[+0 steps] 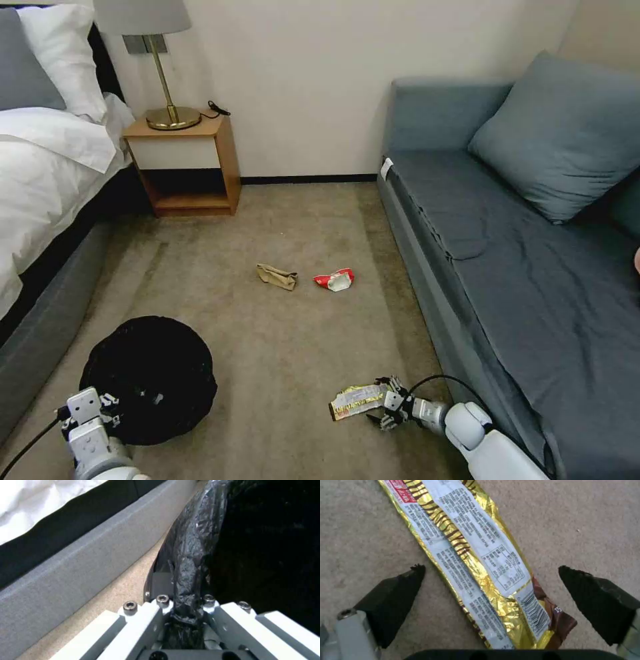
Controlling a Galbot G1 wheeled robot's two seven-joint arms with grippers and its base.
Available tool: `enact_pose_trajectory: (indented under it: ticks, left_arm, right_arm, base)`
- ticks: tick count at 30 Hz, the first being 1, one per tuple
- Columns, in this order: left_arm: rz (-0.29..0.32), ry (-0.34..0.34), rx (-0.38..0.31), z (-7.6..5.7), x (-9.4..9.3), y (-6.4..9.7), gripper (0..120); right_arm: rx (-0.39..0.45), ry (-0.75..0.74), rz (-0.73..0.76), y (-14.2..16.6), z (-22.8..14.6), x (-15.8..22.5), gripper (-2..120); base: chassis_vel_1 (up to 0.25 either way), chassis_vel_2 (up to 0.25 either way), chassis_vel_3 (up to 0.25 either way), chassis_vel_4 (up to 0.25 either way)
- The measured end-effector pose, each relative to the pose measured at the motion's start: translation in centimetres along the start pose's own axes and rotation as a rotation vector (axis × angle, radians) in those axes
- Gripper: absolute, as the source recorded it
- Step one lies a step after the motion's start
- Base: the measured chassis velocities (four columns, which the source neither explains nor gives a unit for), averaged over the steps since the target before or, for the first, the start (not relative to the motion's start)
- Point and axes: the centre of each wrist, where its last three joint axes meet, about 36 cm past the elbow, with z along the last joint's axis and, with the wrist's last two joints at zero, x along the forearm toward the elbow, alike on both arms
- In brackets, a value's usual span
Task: Pick up the trash bin, then pick up the garbage on the floor and place it into the trash bin.
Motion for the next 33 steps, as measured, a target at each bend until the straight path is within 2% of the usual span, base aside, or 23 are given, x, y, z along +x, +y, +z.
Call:
enact_pose_trajectory:
  ticks: [17,21,28,33]
  left_arm:
    - [-0.006,0.005,0.004,0.6,-0.3,-0.1,1]
    - [-0.008,0.005,0.004,0.6,-0.6,-0.1,1]
    - [-0.01,0.007,0.005,0.7,-1.1,0.0,1]
    - [-0.01,0.007,0.005,0.7,-1.3,0.0,1]
  right_arm:
    - [-0.006,-0.012,-0.034,-1.5,0.1,-0.7,100]
    - [-0.004,-0.014,-0.033,-2.0,-0.2,-1.0,95]
    - [-0.01,-0.015,-0.041,-2.0,-0.3,-1.6,77]
    - [-0.011,-0.014,-0.044,-2.1,-0.3,-1.8,73]
  base:
    - [0.0,0.0,0.0,0.0]
    - [0.0,0.0,0.0,0.0]
    - [0.0,0.0,0.0,0.0]
    - [0.0,0.0,0.0,0.0]
